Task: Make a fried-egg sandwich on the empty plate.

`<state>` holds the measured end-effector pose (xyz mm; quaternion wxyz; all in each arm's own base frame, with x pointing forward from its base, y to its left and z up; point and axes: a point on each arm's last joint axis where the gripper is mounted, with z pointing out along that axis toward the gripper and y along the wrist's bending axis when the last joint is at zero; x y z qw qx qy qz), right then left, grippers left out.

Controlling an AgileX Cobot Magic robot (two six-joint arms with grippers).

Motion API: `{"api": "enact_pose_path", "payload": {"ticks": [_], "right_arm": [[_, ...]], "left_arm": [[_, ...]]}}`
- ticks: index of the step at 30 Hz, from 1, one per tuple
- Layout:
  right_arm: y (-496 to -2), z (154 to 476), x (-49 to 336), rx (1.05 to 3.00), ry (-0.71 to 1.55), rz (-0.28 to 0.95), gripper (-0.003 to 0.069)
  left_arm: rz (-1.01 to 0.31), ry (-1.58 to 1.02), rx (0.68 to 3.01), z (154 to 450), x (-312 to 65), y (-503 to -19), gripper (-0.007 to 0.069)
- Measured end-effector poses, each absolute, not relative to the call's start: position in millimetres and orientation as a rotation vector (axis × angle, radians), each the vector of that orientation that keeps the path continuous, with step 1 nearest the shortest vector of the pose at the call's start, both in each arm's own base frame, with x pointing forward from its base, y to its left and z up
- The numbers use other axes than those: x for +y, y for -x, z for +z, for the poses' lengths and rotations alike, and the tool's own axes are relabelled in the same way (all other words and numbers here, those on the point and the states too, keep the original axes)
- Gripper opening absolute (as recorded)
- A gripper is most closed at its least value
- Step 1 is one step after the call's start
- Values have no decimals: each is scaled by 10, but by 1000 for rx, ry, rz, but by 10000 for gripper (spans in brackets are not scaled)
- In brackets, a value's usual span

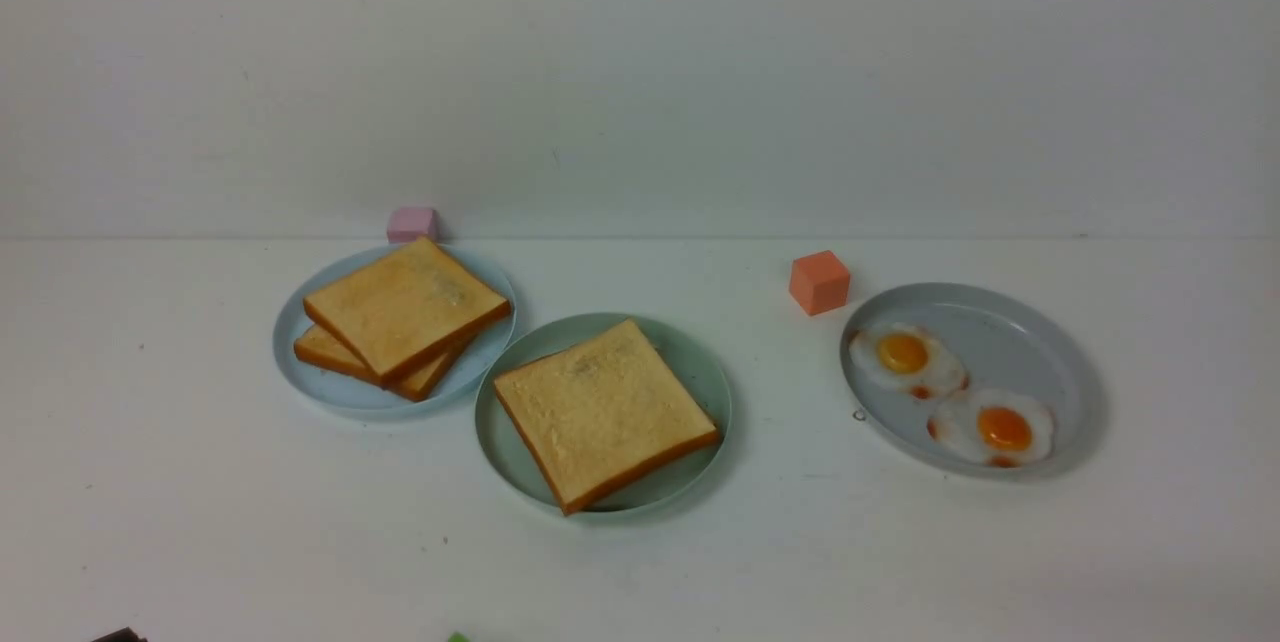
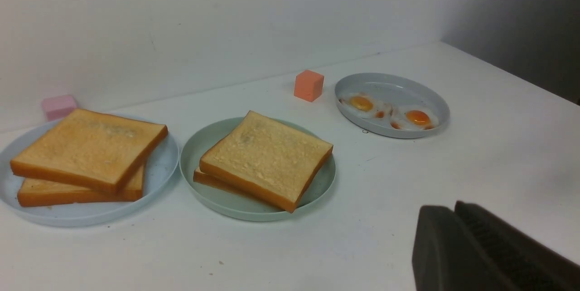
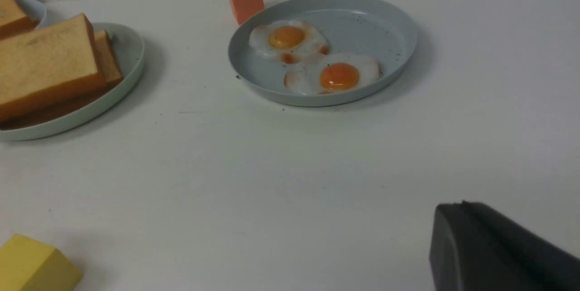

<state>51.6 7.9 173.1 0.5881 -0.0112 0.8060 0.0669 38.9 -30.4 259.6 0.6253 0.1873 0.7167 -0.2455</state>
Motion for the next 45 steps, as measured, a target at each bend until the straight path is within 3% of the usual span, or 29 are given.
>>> {"api": "enact_pose_path", "payload": {"ticks": [12, 17, 23, 28, 45], "right_arm": [[-516, 1731, 79, 1878, 26, 156, -3], [-516, 1731, 79, 1878, 26, 156, -3], [-516, 1731, 80, 1878, 25, 157, -3], [-516, 1731, 80, 1878, 25, 158, -3], [-516, 1731, 80, 1878, 25, 158, 3]], "left_arm": [[-524, -413, 1637, 2568, -292, -414, 47], [-395, -129, 1589, 2514, -176, -501, -13], [-190, 185, 1707, 1970, -15, -536, -13], [-190, 275, 1862, 1702, -7, -526, -13], [-203, 284, 1871, 1688, -13, -524, -13]]}}
